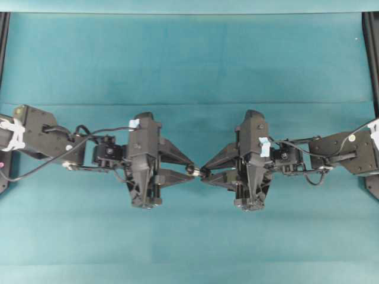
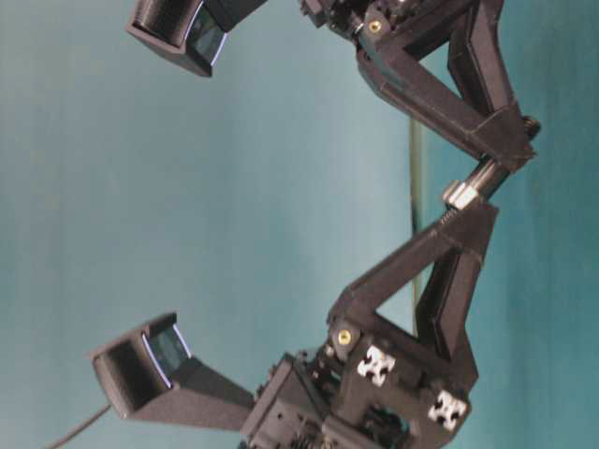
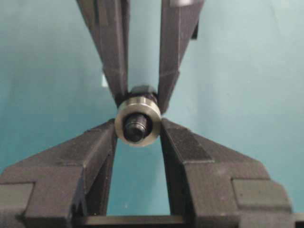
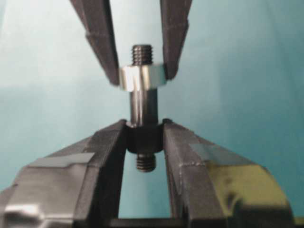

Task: Insert the washer onto the shaft with both hands.
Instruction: 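Push the washer along the shaft down to the hex collar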

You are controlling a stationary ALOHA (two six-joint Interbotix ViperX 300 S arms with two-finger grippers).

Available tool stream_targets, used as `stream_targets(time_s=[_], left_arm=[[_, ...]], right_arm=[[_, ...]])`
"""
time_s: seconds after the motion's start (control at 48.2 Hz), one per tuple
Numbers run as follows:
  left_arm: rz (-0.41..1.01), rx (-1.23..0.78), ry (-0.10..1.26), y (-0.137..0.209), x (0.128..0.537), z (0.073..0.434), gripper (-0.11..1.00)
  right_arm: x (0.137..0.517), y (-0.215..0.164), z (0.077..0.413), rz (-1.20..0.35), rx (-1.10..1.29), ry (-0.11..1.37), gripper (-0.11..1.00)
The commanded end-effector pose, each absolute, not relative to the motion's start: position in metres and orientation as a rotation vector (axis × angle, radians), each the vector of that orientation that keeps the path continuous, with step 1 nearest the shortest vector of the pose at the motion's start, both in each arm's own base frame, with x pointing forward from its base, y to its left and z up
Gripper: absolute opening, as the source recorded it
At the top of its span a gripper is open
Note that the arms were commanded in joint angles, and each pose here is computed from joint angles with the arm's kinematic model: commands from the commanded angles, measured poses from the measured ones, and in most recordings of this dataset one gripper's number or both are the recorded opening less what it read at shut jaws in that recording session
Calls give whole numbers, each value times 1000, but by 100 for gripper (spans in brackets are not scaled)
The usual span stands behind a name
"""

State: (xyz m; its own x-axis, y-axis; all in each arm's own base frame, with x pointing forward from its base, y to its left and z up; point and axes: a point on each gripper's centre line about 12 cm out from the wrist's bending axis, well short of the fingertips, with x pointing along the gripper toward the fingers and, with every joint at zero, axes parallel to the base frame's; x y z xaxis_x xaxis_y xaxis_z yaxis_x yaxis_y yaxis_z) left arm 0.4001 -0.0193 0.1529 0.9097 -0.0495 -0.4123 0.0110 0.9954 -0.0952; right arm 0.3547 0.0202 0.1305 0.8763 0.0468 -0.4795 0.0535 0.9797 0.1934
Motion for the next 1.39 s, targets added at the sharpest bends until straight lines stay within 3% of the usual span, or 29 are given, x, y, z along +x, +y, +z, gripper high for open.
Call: stream_targets(time_s=[0.0, 1.369], left_arm=[[-36, -88, 410, -21, 406, 160, 35], [-32, -90, 450, -21, 417, 153, 35]], right_arm=[[360, 21, 139, 5, 197, 469, 0], [360, 21, 138, 4, 196, 475, 0]])
